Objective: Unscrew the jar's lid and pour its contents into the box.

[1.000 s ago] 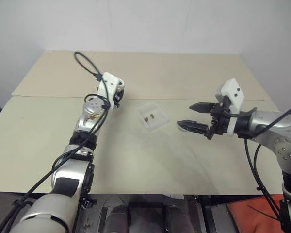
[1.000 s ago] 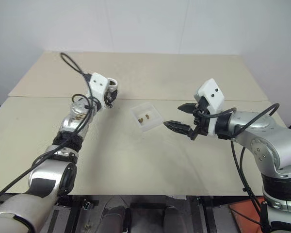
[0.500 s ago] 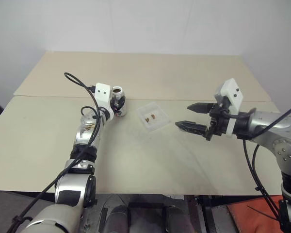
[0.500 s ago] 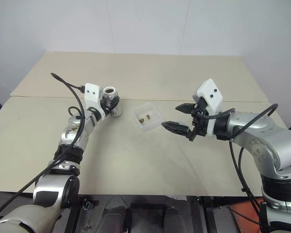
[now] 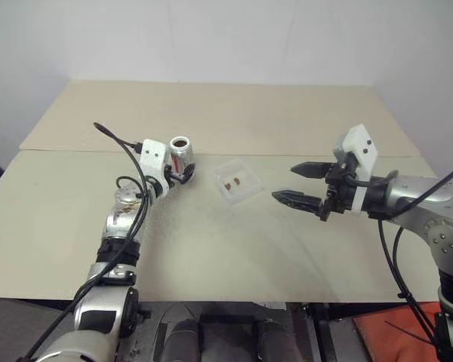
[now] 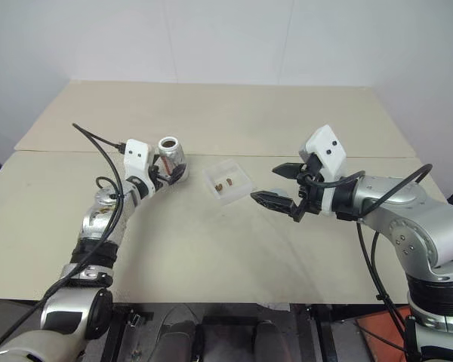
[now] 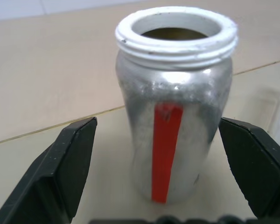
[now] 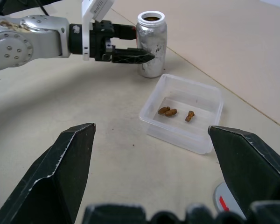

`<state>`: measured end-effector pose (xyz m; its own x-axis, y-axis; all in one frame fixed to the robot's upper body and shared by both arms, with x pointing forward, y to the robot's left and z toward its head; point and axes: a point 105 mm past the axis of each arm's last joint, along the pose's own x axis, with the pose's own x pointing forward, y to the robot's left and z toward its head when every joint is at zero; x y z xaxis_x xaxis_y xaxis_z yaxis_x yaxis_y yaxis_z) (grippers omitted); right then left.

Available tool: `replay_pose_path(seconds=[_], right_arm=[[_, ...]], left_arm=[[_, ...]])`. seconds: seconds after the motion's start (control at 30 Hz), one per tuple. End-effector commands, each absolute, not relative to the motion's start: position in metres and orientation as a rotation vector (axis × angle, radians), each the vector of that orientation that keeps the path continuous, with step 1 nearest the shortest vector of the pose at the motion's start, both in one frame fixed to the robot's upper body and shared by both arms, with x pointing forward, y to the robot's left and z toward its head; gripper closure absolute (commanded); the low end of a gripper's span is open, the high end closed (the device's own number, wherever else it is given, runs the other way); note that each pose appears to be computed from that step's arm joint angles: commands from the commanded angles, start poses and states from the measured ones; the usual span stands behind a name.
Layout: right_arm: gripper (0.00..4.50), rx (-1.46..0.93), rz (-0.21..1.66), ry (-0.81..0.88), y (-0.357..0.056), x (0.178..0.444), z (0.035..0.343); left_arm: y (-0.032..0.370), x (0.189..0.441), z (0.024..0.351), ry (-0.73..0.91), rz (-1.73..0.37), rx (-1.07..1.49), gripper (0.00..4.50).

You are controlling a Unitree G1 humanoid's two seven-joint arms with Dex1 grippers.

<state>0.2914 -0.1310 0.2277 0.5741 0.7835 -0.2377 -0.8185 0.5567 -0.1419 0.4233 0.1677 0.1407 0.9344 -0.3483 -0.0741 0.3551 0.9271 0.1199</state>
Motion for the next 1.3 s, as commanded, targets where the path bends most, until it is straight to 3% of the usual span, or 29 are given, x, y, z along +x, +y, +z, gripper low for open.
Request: replay_pose_path(seconds=[0.03,0.2,0.37,0.63,0.93,1.3], right_arm=[[0.0,-0.268,0.948,0.114,-0.132,0.286,0.239],[0.0,-0.276,0.961,0.121,-0.131,0.284,0.238],[0.0,-0.269,0.969,0.117,-0.133,0.281,0.239],[0.0,-0.276,0.973,0.118,-0.139,0.278,0.236],[0.0,-0.289,0.984,0.095,-0.143,0.278,0.239],[0.0,-0.301,0.99,0.09,-0.144,0.274,0.238]], left_arm=[[0.167,0.409,0.151,0.029,-0.42,0.152,0.02],[0.169,0.383,0.151,0.033,-0.485,0.184,0.02],[0.179,0.348,0.174,-0.025,-0.556,0.235,0.02],[0.196,0.286,0.217,-0.041,-0.904,0.36,0.02],[0.192,0.273,0.222,-0.083,-1.021,0.366,0.02],[0.193,0.27,0.223,-0.075,-0.982,0.373,0.02]])
